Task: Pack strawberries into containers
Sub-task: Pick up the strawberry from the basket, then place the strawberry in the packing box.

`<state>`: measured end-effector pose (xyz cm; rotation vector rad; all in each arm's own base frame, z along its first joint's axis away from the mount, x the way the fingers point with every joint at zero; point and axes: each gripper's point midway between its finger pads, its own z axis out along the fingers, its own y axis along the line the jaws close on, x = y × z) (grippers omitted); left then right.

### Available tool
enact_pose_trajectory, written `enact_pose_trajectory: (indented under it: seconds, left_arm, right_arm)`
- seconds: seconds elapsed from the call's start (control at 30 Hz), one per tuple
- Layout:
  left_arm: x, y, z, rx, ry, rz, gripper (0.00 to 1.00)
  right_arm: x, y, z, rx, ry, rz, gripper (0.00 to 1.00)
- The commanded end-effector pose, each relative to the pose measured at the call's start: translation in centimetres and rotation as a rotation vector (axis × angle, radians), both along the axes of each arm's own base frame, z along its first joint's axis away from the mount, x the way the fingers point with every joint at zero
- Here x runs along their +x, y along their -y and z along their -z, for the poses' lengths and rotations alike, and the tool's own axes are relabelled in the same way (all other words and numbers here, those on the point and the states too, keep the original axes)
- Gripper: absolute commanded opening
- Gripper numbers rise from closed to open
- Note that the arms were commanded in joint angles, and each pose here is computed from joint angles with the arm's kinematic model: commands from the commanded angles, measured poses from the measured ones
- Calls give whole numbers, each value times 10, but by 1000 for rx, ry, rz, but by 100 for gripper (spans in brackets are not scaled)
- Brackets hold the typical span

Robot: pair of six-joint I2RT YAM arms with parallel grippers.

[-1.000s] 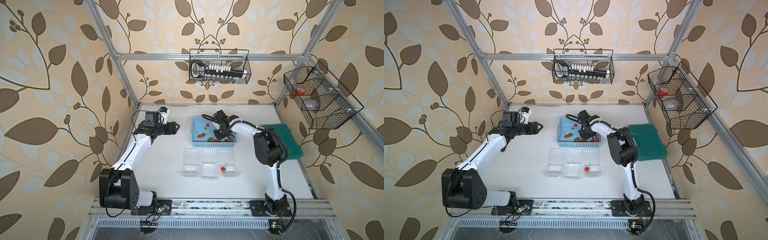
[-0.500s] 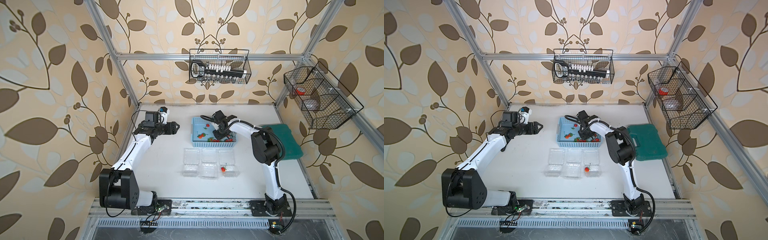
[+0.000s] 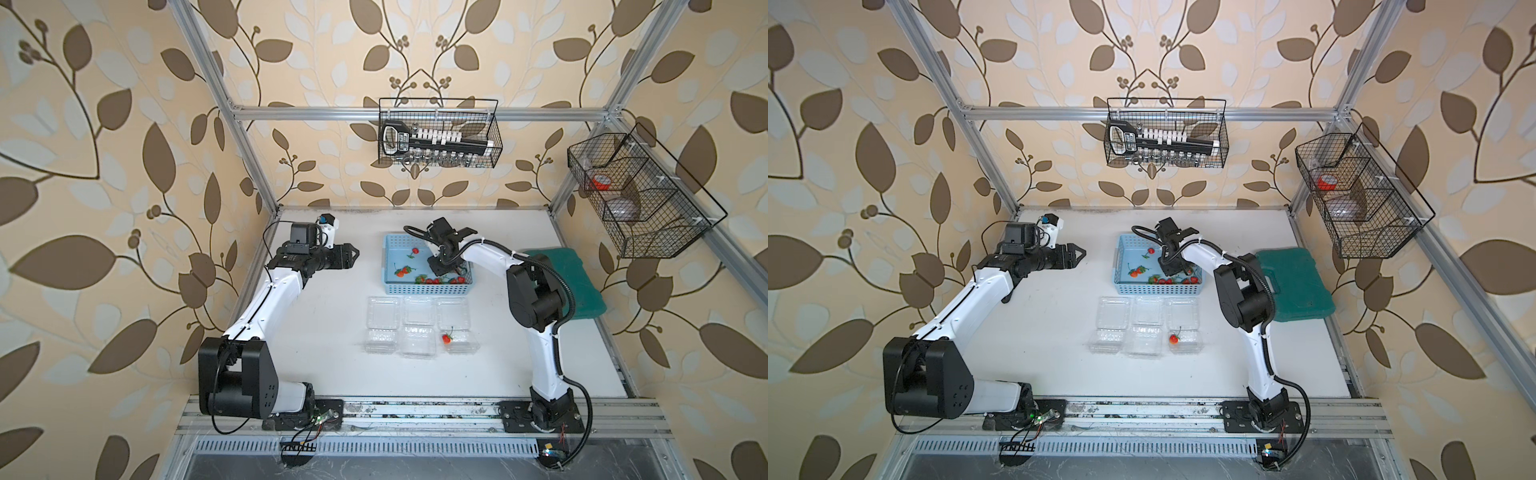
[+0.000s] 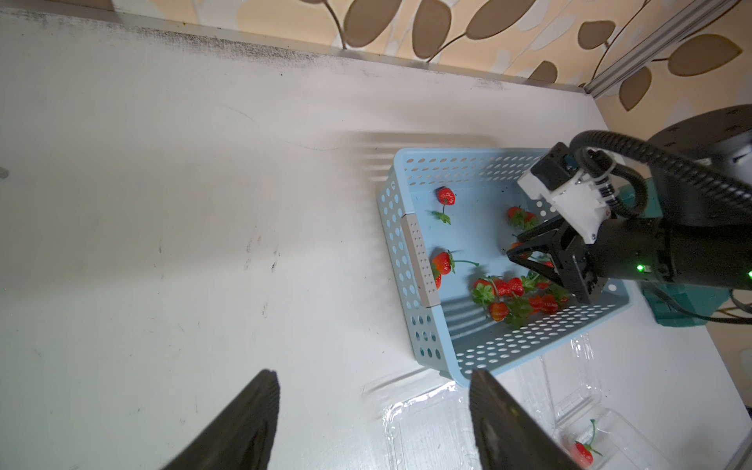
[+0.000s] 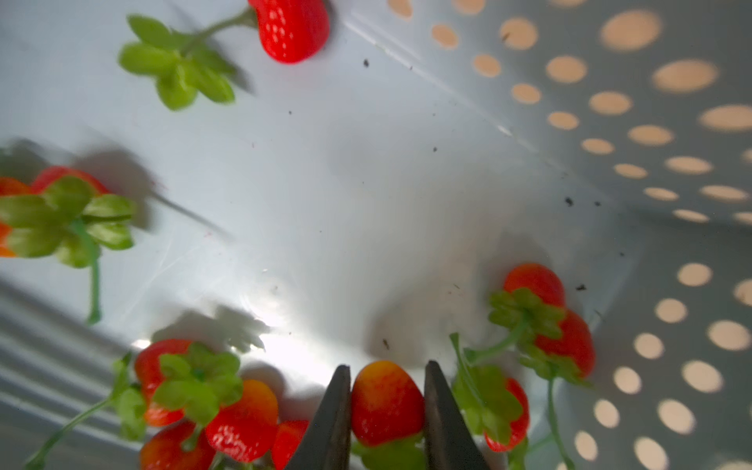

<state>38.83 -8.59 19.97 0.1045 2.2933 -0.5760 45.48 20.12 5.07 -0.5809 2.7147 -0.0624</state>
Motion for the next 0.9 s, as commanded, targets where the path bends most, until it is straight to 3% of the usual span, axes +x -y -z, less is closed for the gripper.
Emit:
enact_pose_trajectory:
  seconds: [0.0,0.23,0.5,0.67,0.87]
  left_arm:
    - [-2,7,-29,-9,76,31,75]
    - [-2,6,-30,-10,80,32,75]
    - [-2,7,-31,-15,80,31,75]
    - [-1,8,-32,-22,80,34,75]
    - [-2,9,-33,-29,81,37,75]
  right_arm:
    - [7,-1,-47,42,81,18,20]
    - [-16,-1,-70,91,99,37,20]
    - [-106,-12,-97,160,94,15,21]
    - [-177,-2,-81,143,18,10,24]
    - [-225,14,-45,147,-88,53,25]
